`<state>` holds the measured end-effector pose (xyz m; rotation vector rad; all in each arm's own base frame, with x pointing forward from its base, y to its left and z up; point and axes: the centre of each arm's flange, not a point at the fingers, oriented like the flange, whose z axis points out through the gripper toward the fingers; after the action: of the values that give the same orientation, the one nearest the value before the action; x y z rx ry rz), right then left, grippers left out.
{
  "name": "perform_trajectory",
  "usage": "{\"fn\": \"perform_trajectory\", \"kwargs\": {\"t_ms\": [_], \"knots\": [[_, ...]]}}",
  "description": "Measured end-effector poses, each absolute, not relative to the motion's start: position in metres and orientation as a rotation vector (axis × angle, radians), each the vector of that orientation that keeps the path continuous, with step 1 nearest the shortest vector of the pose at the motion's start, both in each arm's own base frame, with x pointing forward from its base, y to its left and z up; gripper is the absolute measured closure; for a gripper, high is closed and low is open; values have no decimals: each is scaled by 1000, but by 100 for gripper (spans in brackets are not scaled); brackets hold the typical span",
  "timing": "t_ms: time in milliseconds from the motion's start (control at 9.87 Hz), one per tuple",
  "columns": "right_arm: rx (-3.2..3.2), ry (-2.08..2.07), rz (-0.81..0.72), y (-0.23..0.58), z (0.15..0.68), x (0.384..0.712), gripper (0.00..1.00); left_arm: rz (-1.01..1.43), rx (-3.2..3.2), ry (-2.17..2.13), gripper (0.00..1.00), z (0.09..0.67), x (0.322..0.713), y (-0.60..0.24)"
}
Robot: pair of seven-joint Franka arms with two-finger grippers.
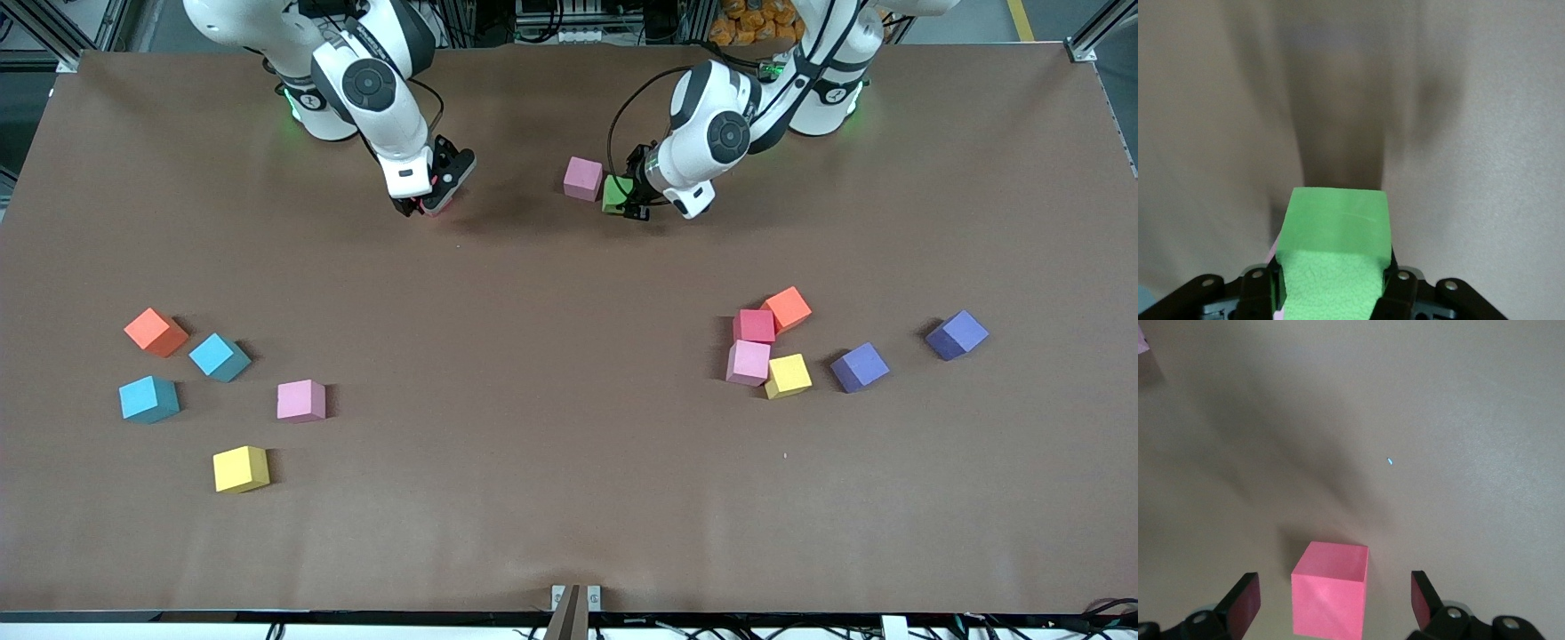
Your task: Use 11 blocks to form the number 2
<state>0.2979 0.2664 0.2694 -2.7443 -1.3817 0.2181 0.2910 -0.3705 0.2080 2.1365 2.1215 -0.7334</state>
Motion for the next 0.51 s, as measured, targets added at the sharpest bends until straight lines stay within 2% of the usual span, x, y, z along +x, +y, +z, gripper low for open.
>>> {"fn": "perform_trajectory", "kwargs": {"t_ms": [507], "knots": [[-2747, -1385, 255, 260, 261, 291, 0, -739, 2178, 2095, 46, 207, 275, -376]]}}
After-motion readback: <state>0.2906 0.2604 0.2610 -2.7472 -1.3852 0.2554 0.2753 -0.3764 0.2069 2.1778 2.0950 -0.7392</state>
